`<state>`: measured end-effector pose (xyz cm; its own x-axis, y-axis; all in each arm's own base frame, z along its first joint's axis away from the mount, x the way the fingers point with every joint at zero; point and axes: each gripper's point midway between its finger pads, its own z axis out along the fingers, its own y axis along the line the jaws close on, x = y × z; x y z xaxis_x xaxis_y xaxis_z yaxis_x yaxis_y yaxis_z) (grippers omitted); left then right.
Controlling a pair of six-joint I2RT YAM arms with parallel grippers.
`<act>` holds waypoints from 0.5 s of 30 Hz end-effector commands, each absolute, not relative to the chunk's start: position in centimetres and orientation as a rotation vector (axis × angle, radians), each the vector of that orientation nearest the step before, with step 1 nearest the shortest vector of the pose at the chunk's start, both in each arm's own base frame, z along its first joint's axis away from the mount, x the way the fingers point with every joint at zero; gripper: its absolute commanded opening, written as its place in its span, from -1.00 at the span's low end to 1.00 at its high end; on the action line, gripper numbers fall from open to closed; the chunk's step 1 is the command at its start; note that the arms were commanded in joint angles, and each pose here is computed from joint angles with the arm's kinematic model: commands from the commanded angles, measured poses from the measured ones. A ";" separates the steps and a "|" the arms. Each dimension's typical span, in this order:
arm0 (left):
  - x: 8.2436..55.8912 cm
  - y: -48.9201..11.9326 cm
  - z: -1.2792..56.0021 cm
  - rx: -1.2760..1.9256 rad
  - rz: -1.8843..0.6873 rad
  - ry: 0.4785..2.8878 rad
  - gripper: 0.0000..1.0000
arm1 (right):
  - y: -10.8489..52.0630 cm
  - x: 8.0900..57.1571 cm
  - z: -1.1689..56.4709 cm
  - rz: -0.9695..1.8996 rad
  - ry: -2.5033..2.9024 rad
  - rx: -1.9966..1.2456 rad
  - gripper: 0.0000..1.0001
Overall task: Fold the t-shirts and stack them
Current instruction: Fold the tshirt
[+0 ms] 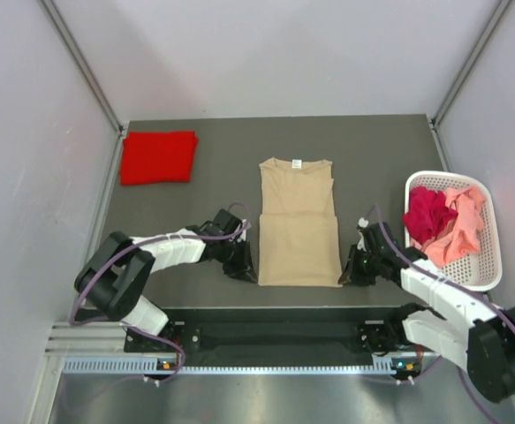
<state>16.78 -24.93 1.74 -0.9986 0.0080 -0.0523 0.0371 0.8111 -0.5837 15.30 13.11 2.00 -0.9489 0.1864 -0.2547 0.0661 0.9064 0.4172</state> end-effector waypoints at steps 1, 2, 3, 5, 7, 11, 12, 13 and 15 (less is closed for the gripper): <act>16.0 -23.0 1.2 -0.067 -0.839 2.953 -0.60 | 11.7 13.4 1.4 0.509 2.808 0.279 -0.72; 15.7 -23.2 1.4 -0.060 -0.872 2.950 -0.49 | 11.8 13.3 1.6 0.520 2.798 0.274 -0.64; 15.5 -23.3 1.7 -0.049 -0.895 2.937 -0.46 | 11.9 13.1 1.6 0.528 2.799 0.277 -0.60; 15.4 -23.5 2.2 -0.037 -0.920 2.921 -0.37 | 11.8 12.9 1.6 0.521 2.800 0.279 -0.54; 15.4 -23.8 2.8 -0.043 -0.959 2.893 -0.26 | 11.8 12.9 1.8 0.523 2.792 0.285 -0.53; 15.2 -24.9 3.3 -0.066 -1.082 2.850 -0.24 | 11.7 13.1 1.6 0.512 2.791 0.290 -0.48; 15.4 -25.4 3.6 -0.075 -1.118 2.831 -0.24 | 11.6 13.1 1.6 0.505 2.785 0.298 -0.46; 15.4 -25.6 3.6 -0.075 -1.128 2.821 -0.24 | 11.6 13.2 1.5 0.501 2.784 0.301 -0.42; 15.4 -25.9 3.5 -0.087 -1.154 2.807 -0.23 | 12.1 13.4 1.3 0.544 2.766 0.301 -0.41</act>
<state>14.64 -24.40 2.37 -0.9966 -0.0740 -0.0366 -0.0337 0.7698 -0.6374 13.34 11.82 1.59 -0.9366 0.2502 -0.2453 0.1427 0.9118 0.3851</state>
